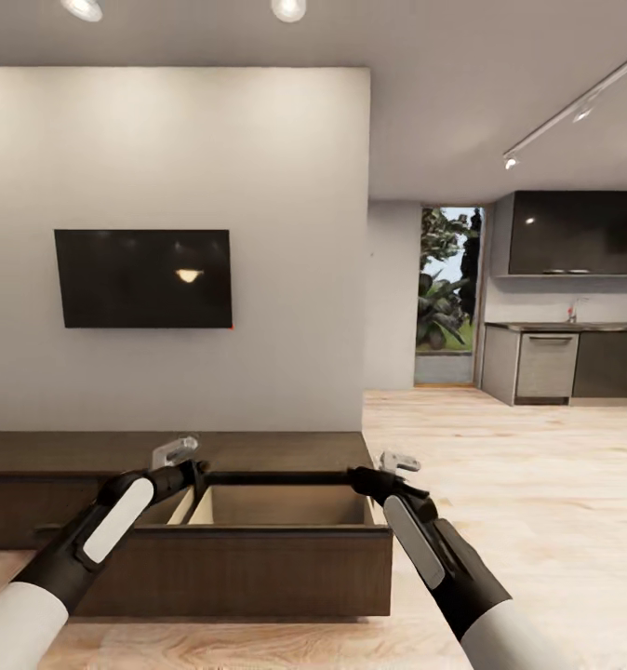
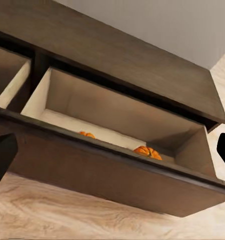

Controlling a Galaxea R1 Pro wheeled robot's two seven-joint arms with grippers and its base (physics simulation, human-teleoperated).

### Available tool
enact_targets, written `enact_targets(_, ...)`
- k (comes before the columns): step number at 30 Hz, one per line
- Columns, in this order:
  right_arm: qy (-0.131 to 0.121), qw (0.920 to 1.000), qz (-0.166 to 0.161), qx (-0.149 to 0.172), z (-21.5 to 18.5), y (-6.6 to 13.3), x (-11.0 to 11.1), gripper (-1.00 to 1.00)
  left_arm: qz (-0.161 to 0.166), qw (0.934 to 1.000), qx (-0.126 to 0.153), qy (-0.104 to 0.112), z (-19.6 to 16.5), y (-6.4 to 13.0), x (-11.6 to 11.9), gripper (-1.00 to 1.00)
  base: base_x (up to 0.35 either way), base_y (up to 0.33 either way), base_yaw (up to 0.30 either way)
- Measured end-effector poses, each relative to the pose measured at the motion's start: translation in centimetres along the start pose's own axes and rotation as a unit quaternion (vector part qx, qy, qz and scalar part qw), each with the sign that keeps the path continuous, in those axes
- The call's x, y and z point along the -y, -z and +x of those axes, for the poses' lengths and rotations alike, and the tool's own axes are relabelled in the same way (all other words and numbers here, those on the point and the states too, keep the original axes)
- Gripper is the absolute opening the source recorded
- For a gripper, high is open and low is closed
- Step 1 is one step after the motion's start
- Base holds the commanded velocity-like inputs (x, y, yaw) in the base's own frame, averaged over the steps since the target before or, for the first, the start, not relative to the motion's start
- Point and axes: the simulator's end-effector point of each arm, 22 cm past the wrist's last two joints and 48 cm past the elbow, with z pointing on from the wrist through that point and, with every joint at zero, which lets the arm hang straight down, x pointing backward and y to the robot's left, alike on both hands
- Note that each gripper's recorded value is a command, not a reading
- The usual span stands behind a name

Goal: Place each of the two pumpkins and all three candles from the living room inside a cabinet in the living room (use any cabinet), then make sure every cabinet is closed, and position the cauldron so it is next to a table in the living room.

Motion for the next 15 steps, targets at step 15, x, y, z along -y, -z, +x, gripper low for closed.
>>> enact_targets(15, 0.037, 0.998, 0.015, 0.049, 6.3, -1.0, 0.1, 1.0, -0.066, 0.9955, 0.034, -0.058, 8.0, -3.1, -3.3, 1.0, -0.22, -0.028, 0.0)
